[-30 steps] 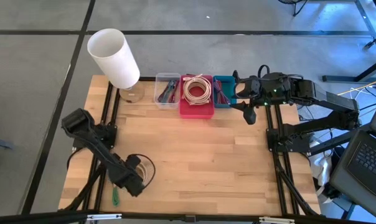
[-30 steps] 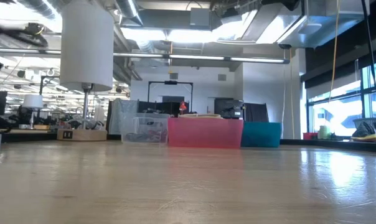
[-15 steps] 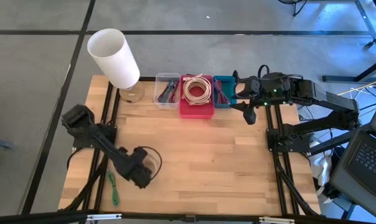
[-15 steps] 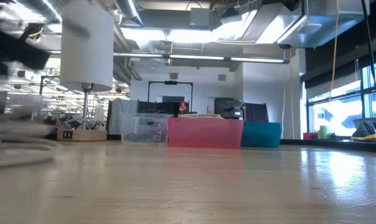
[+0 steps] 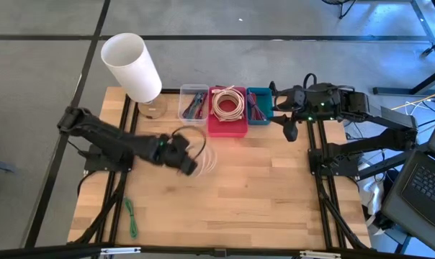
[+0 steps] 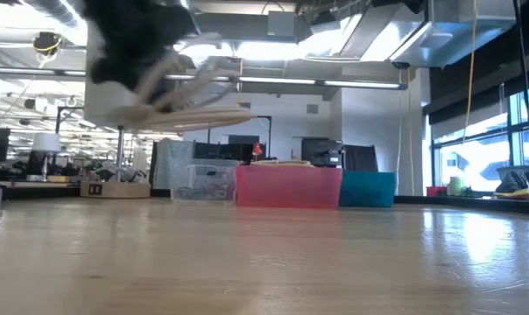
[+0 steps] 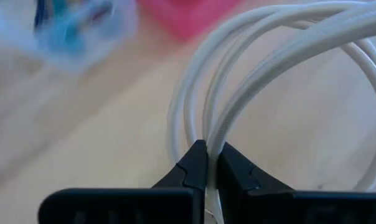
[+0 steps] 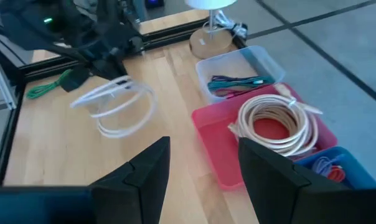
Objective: Pick & Place USB Port
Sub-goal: Put the brown HDMI cable into the red bin
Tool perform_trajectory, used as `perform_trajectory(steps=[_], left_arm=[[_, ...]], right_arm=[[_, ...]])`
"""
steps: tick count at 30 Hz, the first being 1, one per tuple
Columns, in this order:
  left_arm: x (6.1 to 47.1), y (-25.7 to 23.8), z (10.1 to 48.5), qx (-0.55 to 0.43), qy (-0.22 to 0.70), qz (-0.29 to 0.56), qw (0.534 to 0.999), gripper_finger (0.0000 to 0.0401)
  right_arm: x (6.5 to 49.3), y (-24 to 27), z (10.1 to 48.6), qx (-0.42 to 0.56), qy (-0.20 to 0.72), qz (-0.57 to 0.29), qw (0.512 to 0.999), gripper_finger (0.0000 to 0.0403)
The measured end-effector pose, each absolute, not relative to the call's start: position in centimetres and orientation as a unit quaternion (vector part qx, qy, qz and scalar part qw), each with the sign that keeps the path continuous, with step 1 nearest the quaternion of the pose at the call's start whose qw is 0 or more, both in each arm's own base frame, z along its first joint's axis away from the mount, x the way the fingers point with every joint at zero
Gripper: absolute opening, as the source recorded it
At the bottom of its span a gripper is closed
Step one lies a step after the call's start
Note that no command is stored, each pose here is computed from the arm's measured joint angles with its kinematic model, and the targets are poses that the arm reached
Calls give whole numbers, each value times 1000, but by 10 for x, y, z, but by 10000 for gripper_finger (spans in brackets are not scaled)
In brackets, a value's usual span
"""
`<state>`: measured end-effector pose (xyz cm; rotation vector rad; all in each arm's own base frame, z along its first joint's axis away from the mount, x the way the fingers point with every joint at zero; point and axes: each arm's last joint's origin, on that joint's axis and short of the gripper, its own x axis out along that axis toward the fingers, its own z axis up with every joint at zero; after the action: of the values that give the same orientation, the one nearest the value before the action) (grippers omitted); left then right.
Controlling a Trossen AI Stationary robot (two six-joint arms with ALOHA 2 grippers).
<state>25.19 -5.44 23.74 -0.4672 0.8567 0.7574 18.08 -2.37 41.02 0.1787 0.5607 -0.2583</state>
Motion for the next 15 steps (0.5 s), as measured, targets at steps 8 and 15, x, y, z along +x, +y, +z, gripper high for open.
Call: perform_trajectory(steps=[8, 15], left_arm=[[286, 42, 264, -171, 366, 345, 847, 11], [304, 120, 297, -127, 348, 364, 854, 11]], right_arm=[[160, -23, 416, 113, 263, -156, 945, 193], [154, -22, 417, 116, 258, -169, 944, 193]])
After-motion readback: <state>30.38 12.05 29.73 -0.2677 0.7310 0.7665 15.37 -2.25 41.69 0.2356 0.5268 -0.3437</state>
